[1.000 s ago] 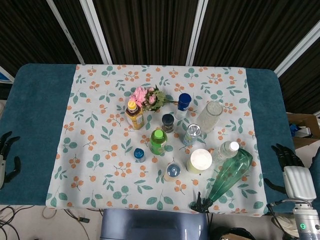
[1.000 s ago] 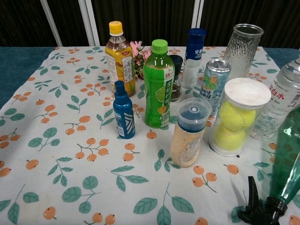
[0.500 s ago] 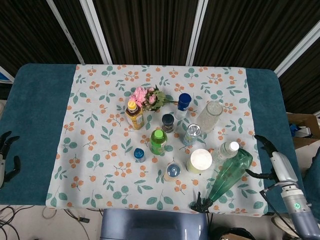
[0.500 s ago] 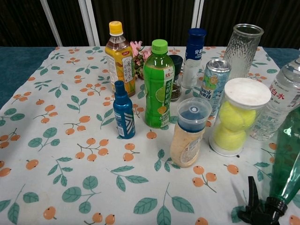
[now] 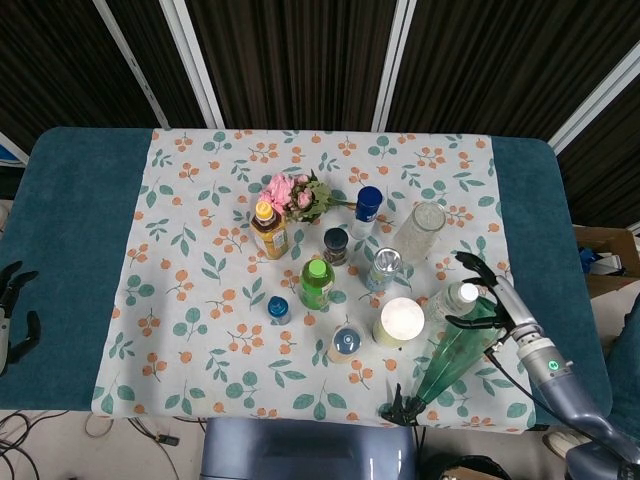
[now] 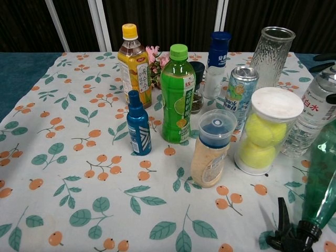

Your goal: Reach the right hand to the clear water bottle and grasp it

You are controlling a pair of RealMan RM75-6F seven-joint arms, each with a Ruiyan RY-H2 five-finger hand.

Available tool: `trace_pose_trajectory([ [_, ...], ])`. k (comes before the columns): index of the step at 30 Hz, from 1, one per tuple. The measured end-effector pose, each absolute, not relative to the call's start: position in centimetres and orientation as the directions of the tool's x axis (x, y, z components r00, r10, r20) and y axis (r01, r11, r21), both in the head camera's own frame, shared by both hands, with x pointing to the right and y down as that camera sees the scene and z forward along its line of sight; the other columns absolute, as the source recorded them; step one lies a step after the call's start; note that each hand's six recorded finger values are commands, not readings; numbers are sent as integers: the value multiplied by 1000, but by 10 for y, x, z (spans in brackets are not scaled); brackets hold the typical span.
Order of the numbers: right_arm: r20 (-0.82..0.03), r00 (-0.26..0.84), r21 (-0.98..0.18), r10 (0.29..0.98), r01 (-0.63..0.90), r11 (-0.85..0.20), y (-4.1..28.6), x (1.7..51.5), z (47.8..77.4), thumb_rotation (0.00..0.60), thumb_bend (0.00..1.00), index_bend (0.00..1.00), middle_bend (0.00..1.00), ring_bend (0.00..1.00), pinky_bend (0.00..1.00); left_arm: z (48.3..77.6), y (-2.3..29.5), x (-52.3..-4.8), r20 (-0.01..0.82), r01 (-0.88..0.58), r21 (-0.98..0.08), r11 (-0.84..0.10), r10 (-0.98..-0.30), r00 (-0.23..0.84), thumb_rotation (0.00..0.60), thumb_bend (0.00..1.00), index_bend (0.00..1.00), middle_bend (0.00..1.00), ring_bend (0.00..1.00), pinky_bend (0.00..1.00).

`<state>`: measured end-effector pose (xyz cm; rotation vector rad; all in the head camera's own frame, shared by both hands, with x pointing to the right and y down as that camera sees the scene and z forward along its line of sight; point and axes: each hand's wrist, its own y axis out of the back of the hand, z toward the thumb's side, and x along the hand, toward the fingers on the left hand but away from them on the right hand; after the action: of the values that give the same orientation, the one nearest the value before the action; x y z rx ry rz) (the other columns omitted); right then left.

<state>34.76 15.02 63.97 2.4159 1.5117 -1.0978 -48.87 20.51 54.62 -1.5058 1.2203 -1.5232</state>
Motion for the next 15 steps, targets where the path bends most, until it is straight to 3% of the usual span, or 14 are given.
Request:
trace_pose_trajectory([
  [15, -631, 235, -301, 739, 804, -513, 155, 341, 664, 600, 192, 182, 207, 141, 218, 547, 205, -490, 367, -147, -926, -349, -923, -120, 600, 588, 191, 74, 110, 0],
])
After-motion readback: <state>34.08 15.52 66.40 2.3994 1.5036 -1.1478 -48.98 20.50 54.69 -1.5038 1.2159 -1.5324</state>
